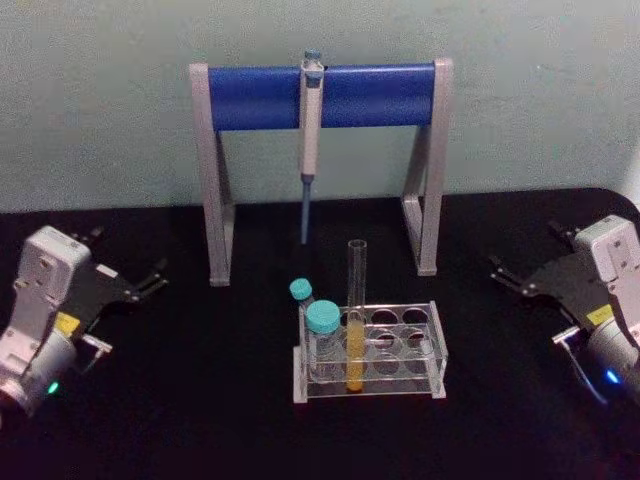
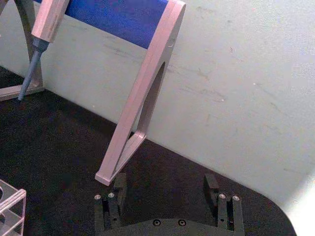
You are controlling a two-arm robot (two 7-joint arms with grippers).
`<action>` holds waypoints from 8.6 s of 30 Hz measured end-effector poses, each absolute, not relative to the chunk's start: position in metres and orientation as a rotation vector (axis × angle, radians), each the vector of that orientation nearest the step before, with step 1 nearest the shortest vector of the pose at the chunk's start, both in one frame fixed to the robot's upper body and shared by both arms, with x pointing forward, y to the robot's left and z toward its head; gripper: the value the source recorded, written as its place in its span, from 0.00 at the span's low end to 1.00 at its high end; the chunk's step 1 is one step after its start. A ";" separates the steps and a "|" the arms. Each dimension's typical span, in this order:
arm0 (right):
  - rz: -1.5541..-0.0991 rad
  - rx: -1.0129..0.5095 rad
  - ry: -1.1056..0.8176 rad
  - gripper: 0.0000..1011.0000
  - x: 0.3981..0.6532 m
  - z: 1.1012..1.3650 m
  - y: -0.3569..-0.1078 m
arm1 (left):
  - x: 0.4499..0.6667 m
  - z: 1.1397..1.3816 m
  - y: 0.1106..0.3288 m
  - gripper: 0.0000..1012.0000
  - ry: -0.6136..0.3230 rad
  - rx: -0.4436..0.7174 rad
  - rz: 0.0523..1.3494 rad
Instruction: Pick up the test tube from the test tube rack, shake it, then place it back into the test tube rack.
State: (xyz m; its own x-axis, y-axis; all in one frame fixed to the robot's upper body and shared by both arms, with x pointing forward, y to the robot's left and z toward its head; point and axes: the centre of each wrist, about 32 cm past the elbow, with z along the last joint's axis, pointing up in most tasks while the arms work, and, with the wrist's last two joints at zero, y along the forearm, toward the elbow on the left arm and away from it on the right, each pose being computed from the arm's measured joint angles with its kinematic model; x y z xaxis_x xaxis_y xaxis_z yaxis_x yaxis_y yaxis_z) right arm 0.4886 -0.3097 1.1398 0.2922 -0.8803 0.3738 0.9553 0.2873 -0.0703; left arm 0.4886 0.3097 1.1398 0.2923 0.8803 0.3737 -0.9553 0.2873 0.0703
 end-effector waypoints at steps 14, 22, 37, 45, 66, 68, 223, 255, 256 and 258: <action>-1.248 -0.305 -0.285 0.99 0.489 1.140 -0.310 | 0.489 1.140 0.310 0.99 -0.285 0.305 1.248; -1.248 -0.304 -0.285 0.99 0.489 1.140 -0.310 | 0.489 1.140 0.310 0.99 -0.285 0.305 1.248; -1.234 -0.302 -0.277 0.99 0.485 1.141 -0.309 | 0.489 1.140 0.310 0.99 -0.285 0.304 1.248; -1.192 -0.277 -0.228 0.99 0.467 1.147 -0.307 | 0.489 1.140 0.310 0.99 -0.285 0.304 1.248; -0.803 -0.043 0.131 0.99 0.450 1.174 -0.281 | 0.489 1.140 0.310 0.99 -0.285 0.304 1.248; -0.764 -0.029 0.168 0.99 0.455 1.173 -0.277 | 0.489 1.140 0.310 0.99 -0.285 0.304 1.248; -0.696 0.037 -0.072 0.22 0.532 1.248 -0.248 | 0.489 1.140 0.310 0.99 -0.285 0.304 1.248; -0.638 0.039 -0.022 0.22 0.514 1.241 -0.245 | 0.489 1.140 0.310 0.99 -0.285 0.304 1.248; -0.639 0.039 -0.028 0.22 0.516 1.241 -0.244 | 0.489 1.140 0.310 0.99 -0.285 0.304 1.248; -0.647 0.036 -0.039 0.22 0.523 1.242 -0.243 | 0.489 1.140 0.310 0.99 -0.285 0.304 1.248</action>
State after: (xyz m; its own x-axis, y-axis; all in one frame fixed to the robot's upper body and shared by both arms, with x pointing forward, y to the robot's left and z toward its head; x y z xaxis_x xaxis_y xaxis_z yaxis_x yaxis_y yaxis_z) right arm 0.5225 -0.2434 1.2416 0.7974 -0.6029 0.0253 0.6015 0.7976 0.0454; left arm 0.4886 0.3097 1.1398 0.2923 0.8803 0.3737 -0.9552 0.2873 0.0703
